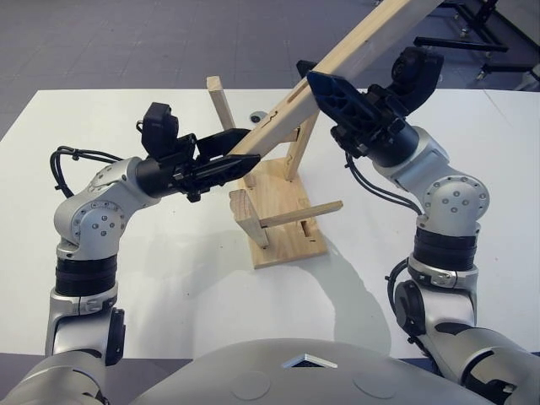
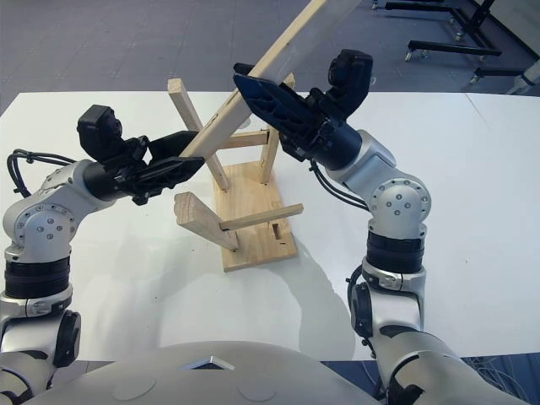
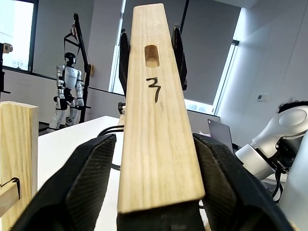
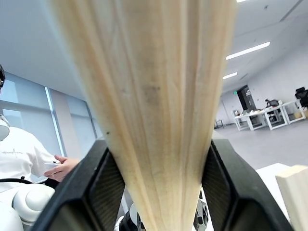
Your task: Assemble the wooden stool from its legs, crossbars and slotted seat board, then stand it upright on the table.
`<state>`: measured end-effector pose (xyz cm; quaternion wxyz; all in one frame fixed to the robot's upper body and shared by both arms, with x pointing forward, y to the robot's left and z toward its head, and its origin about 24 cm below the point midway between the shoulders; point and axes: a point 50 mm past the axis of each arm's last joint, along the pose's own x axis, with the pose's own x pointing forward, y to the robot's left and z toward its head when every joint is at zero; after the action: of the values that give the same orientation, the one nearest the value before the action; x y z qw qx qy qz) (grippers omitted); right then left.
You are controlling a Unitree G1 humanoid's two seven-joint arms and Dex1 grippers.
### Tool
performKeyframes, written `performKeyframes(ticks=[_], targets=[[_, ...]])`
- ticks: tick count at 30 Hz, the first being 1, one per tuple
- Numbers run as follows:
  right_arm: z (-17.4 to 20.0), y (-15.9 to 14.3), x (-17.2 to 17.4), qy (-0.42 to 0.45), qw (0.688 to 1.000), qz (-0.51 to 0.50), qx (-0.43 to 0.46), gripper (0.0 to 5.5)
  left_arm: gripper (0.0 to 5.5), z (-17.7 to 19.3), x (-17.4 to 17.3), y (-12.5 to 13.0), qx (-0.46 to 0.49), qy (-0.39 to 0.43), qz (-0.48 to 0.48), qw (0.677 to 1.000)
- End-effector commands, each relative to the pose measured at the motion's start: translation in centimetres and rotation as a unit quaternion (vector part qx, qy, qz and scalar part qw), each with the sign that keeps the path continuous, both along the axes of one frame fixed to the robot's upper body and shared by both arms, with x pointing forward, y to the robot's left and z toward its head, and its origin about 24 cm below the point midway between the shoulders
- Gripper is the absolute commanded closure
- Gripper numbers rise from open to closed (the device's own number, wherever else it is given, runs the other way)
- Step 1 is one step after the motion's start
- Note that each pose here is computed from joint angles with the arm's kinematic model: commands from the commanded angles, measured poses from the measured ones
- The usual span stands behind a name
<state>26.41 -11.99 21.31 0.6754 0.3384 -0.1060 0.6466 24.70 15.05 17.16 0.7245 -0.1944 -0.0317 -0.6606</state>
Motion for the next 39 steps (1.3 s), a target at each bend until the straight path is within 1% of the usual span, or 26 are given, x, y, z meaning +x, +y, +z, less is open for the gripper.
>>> performKeyframes(ticks=[1, 3, 6, 8, 10, 13, 15, 17, 19, 21, 24, 25, 27, 29, 33, 36, 39], targets=[[0.3, -0.5, -0.1, -0.015, 1.000, -0.018, 0.018, 3.43, 2.19, -0.1, 0.1, 0.2, -0.001, 0.014, 0.004, 1.000], [0.5, -1.2, 0.0, -0.026, 0.999, -0.041, 0.017, 3.43, 1.83, 0.0, 0.2, 0.5, -0.003, 0.017, 0.014, 1.000], [0.8, -3.3, -0.2, -0.059, 0.994, -0.088, -0.017, 3.43, 1.44, 0.5, 0.2, 1.2, -0.012, 0.011, 0.039, 0.999], [0.6, -5.7, -0.8, -0.092, 0.984, -0.125, -0.086, 3.43, 1.23, 0.9, -0.1, 1.8, -0.022, 0.007, 0.054, 0.998], [0.6, -8.3, -1.6, -0.116, 0.968, -0.165, -0.151, 3.43, 1.23, 1.3, -0.8, 2.5, -0.033, 0.003, 0.076, 0.997], [0.3, -11.5, -1.7, -0.122, 0.943, -0.229, -0.206, 3.43, 1.23, 0.9, -2.2, 3.6, -0.040, 0.011, 0.132, 0.990], [-0.9, -12.9, -1.8, -0.118, 0.925, -0.262, -0.250, 3.43, 1.23, 0.0, -3.2, 4.6, -0.018, 0.021, 0.175, 0.984], [-3.2, -13.6, -2.5, -0.108, 0.909, -0.268, -0.301, 3.43, 1.23, -2.0, -4.0, 6.0, 0.045, 0.035, 0.227, 0.972], [-5.1, -13.8, -3.1, -0.094, 0.902, -0.259, -0.333, 3.43, 1.23, -3.9, -4.4, 6.9, 0.098, 0.056, 0.259, 0.959], [-7.1, -13.5, -3.8, -0.077, 0.908, -0.247, -0.328, 3.43, 1.23, -6.8, -4.2, 7.5, 0.159, 0.093, 0.293, 0.938], [-8.5, -12.4, -4.7, -0.076, 0.922, -0.238, -0.295, 3.43, 1.23, -11.7, -4.0, 7.0, 0.248, 0.162, 0.306, 0.905], [-8.9, -12.0, -5.0, -0.082, 0.926, -0.228, -0.290, 3.43, 1.23, -13.0, -4.1, 6.6, 0.275, 0.173, 0.298, 0.898], [-9.9, -11.3, -5.6, -0.095, 0.929, -0.201, -0.297, 3.43, 1.23, -14.8, -4.0, 5.9, 0.337, 0.165, 0.291, 0.880], [-10.6, -11.0, -6.1, -0.098, 0.930, -0.180, -0.304, 3.43, 1.23, -15.6, -3.6, 5.4, 0.383, 0.141, 0.291, 0.865], [-11.4, -10.3, -7.2, -0.074, 0.943, -0.159, -0.284, 3.43, 1.23, -15.9, -2.7, 4.5, 0.423, 0.094, 0.295, 0.851], [-11.5, -9.8, -7.7, -0.050, 0.953, -0.165, -0.249, 3.43, 1.23, -16.0, -2.2, 3.8, 0.430, 0.076, 0.295, 0.850], [-11.3, -9.1, -7.7, -0.051, 0.956, -0.173, -0.230, 3.43, 1.23, -16.1, -1.9, 3.7, 0.427, 0.074, 0.298, 0.850]])
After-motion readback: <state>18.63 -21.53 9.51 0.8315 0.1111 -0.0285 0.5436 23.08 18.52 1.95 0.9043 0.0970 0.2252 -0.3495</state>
